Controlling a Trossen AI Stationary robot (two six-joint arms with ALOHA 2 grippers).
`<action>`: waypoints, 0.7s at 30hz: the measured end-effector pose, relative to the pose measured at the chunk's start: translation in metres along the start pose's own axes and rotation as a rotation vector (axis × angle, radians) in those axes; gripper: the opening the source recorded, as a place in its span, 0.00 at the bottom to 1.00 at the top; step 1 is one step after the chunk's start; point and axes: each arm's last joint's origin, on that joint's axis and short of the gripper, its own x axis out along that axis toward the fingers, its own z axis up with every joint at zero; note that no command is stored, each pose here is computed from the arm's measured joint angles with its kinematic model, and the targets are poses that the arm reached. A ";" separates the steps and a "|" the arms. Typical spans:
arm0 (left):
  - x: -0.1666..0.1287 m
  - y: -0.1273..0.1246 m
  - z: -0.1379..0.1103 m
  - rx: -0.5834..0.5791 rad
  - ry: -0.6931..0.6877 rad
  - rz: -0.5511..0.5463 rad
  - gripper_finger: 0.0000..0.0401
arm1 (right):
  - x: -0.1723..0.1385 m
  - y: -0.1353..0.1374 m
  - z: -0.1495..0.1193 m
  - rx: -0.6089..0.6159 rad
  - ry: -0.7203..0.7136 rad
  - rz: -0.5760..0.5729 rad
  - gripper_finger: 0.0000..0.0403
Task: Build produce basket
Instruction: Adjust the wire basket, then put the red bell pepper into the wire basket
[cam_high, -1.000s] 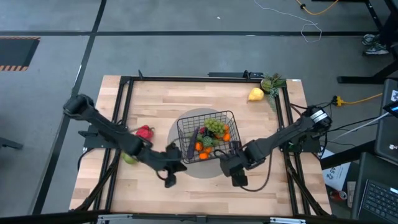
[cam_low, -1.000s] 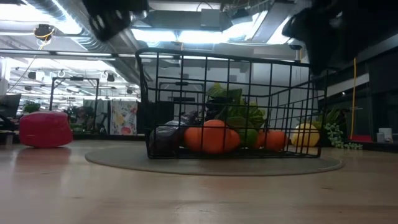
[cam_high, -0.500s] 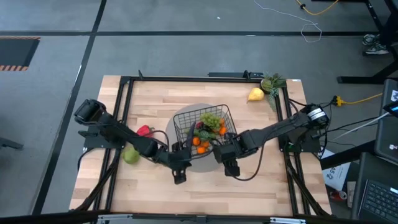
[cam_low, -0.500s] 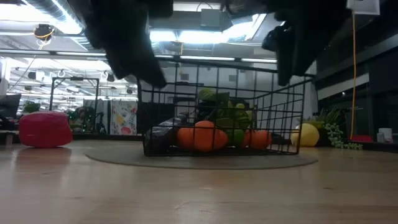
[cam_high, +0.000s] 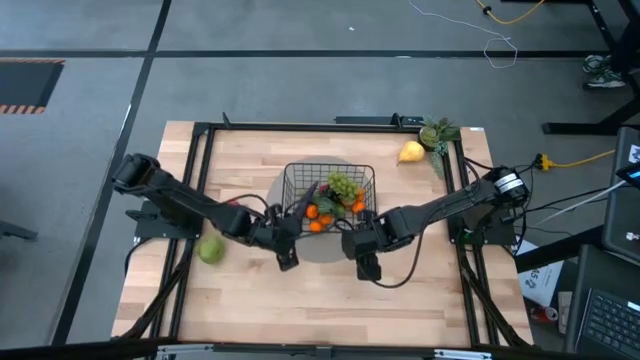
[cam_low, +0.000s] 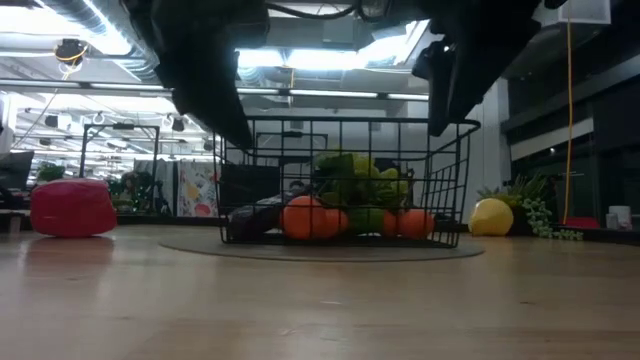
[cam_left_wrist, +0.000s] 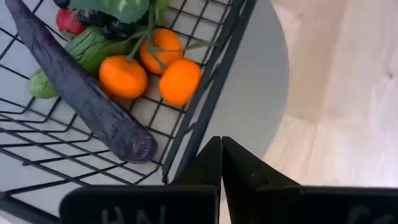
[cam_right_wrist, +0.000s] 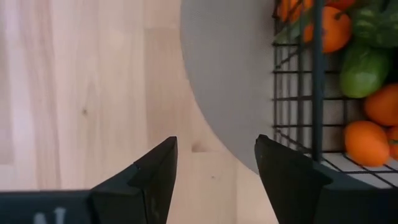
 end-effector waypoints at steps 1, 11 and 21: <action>-0.002 0.000 0.001 -0.003 -0.002 -0.011 0.00 | 0.000 0.000 0.000 0.000 0.001 -0.004 0.54; -0.075 -0.005 0.016 0.118 0.111 -0.151 0.00 | -0.002 0.013 -0.011 0.043 0.128 0.166 0.54; -0.129 0.057 0.003 0.163 0.211 0.220 0.00 | -0.011 0.033 -0.044 0.076 0.390 0.146 0.54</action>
